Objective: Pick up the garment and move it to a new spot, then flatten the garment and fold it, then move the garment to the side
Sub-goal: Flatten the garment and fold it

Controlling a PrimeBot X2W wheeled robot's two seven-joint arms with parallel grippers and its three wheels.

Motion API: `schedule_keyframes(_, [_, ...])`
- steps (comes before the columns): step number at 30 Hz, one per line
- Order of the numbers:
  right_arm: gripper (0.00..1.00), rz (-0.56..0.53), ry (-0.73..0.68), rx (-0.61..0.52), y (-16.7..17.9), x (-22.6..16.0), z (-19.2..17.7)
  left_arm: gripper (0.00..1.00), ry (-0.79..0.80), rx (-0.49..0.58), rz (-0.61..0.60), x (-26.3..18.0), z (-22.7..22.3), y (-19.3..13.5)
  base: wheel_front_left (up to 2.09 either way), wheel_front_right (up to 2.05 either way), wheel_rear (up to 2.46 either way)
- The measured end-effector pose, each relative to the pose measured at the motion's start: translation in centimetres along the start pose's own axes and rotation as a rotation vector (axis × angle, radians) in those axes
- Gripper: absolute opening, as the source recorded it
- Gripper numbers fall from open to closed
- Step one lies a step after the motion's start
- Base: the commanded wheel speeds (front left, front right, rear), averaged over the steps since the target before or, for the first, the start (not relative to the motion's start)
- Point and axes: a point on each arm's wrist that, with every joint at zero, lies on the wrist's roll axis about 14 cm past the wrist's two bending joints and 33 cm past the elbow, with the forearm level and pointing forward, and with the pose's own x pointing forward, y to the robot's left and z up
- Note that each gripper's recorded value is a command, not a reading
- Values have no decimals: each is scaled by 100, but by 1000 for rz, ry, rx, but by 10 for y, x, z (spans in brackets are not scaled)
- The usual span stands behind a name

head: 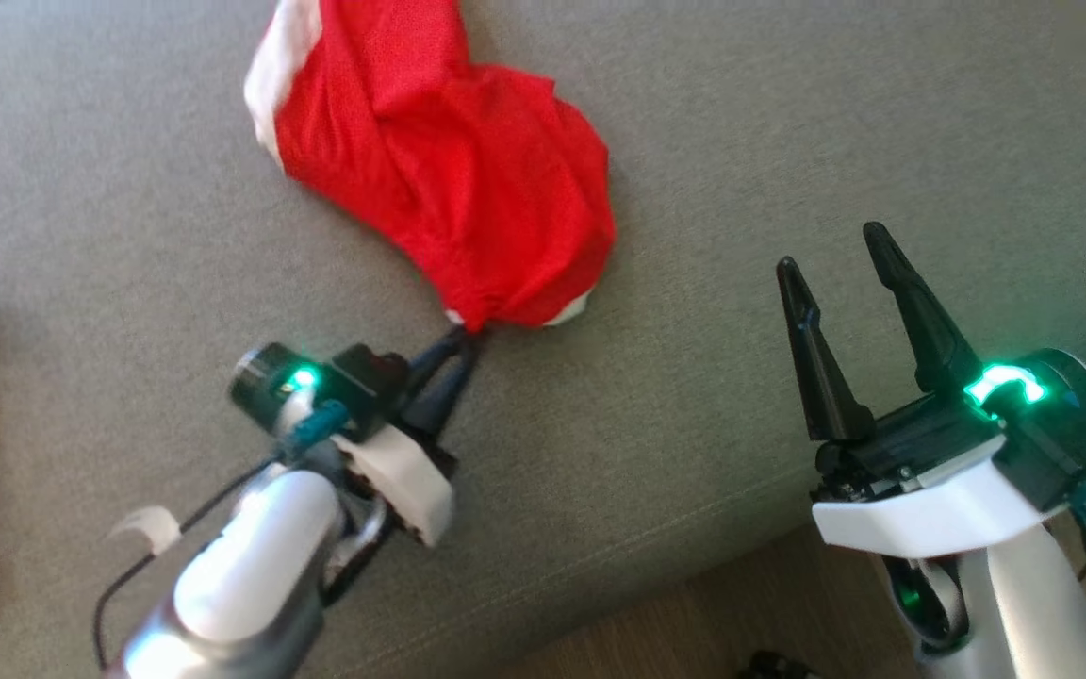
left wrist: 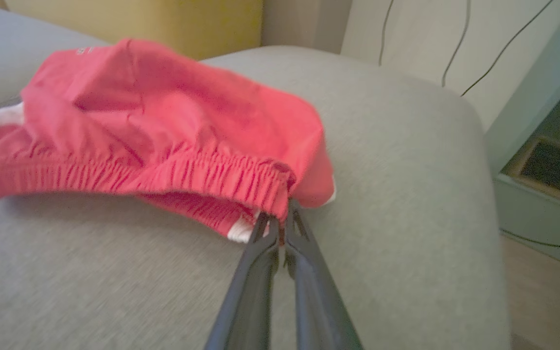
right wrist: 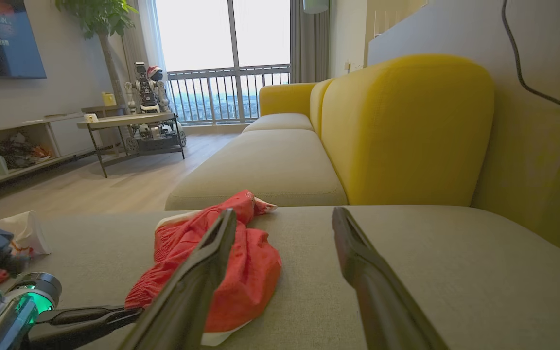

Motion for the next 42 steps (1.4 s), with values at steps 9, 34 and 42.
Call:
schedule_keyframes(9, [100,-21,-69,28,-4,-19,28,0,-175,-105,-116,15,80,-39,0,0,0])
schedule_keyframes(34, [100,-122,-121,55,-30,-63,50,0,214,-433,107,3,70,13,0,0,0])
schedule_keyframes(42, [100,-48,-66,70,-9,-38,28,100,141,-610,273,-44,26,73,0,0,0])
